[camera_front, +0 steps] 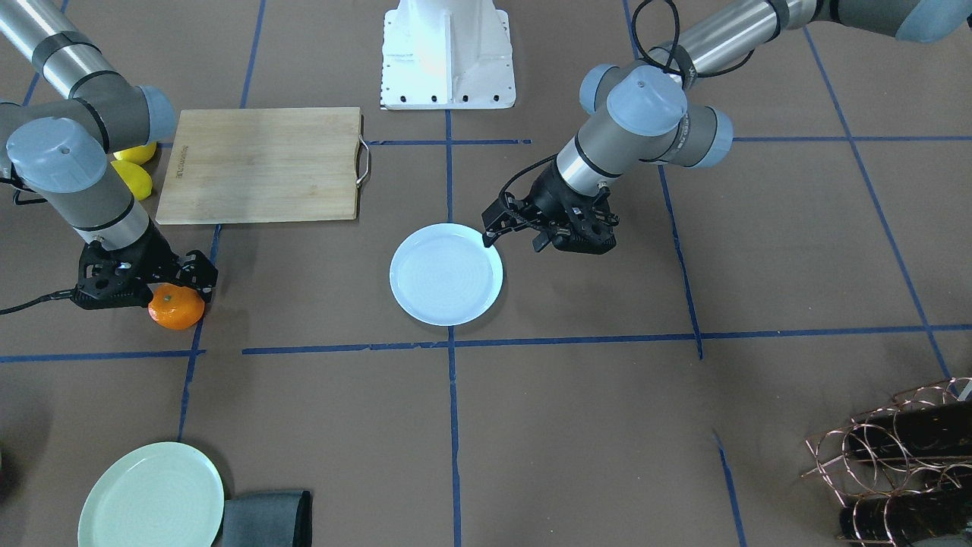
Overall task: Pick orange to plate
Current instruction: 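Grasp the orange with the right gripper while the left gripper holds the plate, then carry the orange with the right gripper onto the white plate while the left arm withdraws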
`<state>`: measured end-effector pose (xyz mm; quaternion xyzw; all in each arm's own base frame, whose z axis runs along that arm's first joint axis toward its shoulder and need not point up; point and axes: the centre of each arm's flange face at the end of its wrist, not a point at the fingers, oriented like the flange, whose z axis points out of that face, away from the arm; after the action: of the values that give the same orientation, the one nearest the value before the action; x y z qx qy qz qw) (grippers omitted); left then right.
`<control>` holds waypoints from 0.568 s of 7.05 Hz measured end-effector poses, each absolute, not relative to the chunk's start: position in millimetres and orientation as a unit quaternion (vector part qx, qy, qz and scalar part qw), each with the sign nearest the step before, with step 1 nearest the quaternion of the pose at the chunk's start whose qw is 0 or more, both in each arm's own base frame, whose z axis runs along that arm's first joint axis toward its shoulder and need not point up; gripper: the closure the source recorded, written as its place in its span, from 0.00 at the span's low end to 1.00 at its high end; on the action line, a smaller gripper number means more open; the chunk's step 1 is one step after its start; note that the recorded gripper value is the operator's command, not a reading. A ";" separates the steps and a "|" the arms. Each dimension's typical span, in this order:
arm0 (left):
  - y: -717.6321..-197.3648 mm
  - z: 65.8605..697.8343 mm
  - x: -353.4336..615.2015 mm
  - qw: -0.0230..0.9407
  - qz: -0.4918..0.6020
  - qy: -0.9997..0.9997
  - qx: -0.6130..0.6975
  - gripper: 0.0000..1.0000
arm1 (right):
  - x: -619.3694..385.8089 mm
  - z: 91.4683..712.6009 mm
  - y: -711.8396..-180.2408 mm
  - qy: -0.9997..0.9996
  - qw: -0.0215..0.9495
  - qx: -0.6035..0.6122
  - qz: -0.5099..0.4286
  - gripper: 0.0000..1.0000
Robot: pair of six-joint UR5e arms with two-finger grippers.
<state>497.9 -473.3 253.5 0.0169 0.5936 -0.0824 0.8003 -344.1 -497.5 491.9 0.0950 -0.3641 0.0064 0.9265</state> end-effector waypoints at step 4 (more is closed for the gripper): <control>-472.9 244.8 491.3 0.795 -0.084 0.600 0.026 0.01 | -353.3 491.2 -501.1 -0.362 0.927 0.098 0.006 1.00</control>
<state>491.3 -472.9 244.8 0.0258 0.5998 -0.0836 0.7954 -353.3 -501.1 491.2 0.0976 -0.3623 0.0060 0.9269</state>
